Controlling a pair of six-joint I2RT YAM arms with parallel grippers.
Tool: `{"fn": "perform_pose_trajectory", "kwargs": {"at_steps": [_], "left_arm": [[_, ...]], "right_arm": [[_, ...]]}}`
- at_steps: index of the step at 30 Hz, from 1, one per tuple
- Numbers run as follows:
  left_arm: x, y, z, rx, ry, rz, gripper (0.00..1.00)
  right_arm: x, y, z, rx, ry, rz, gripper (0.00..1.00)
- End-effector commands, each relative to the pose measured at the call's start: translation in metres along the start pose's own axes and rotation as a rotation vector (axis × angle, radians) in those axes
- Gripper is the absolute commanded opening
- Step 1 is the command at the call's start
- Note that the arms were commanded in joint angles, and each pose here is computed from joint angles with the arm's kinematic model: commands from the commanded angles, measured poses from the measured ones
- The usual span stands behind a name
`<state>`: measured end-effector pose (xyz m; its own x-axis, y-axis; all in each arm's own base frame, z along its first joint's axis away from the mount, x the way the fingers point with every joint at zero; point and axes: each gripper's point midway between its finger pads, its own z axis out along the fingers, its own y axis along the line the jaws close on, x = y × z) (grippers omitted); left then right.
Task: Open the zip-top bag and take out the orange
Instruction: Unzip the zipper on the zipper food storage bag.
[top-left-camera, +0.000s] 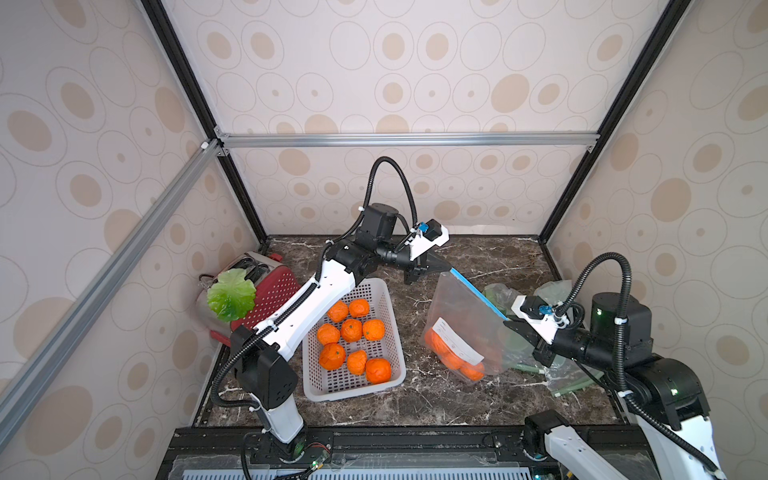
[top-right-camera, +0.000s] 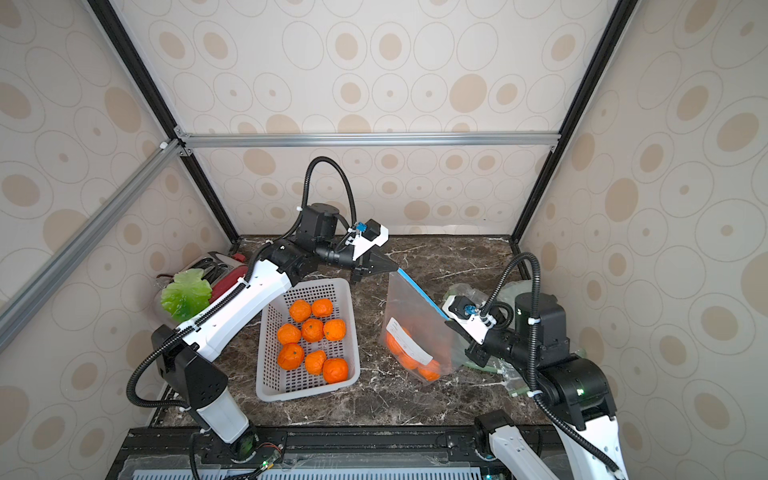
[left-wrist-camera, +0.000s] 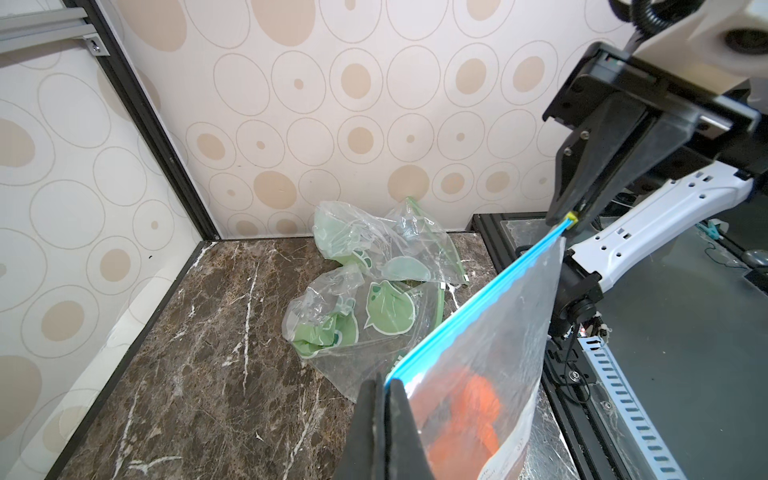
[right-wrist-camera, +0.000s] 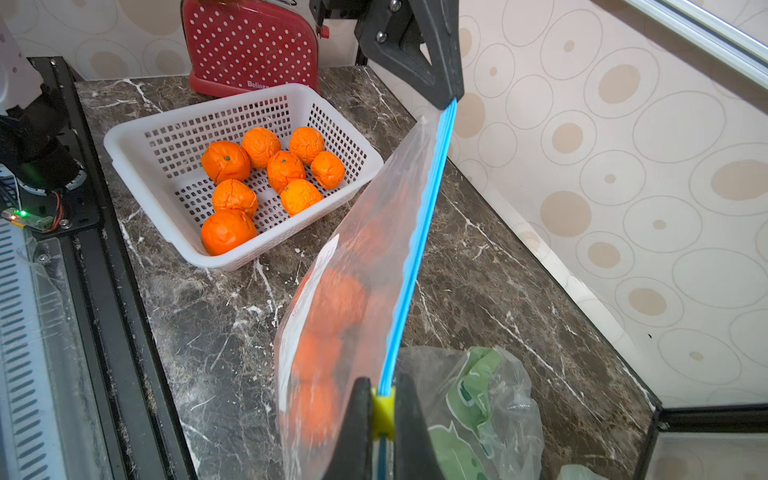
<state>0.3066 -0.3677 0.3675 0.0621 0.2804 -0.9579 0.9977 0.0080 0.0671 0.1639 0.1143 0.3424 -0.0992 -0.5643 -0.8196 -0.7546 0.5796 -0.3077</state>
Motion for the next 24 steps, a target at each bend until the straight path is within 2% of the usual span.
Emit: {"fn": "perform_pose_trajectory", "kwargs": {"at_steps": [1, 7, 24], "left_arm": [[-0.007, 0.062, -0.04, -0.264, 0.015, 0.058, 0.0], [-0.007, 0.059, -0.04, -0.242, 0.007, 0.053, 0.0], [0.002, 0.056, -0.039, -0.227, 0.026, 0.042, 0.0]], "right_arm": [[0.034, 0.021, -0.024, -0.012, 0.148, 0.042, 0.0], [0.043, 0.029, -0.041, 0.02, 0.164, 0.032, 0.0], [0.055, 0.034, -0.042, 0.017, 0.192, 0.036, 0.0]]}}
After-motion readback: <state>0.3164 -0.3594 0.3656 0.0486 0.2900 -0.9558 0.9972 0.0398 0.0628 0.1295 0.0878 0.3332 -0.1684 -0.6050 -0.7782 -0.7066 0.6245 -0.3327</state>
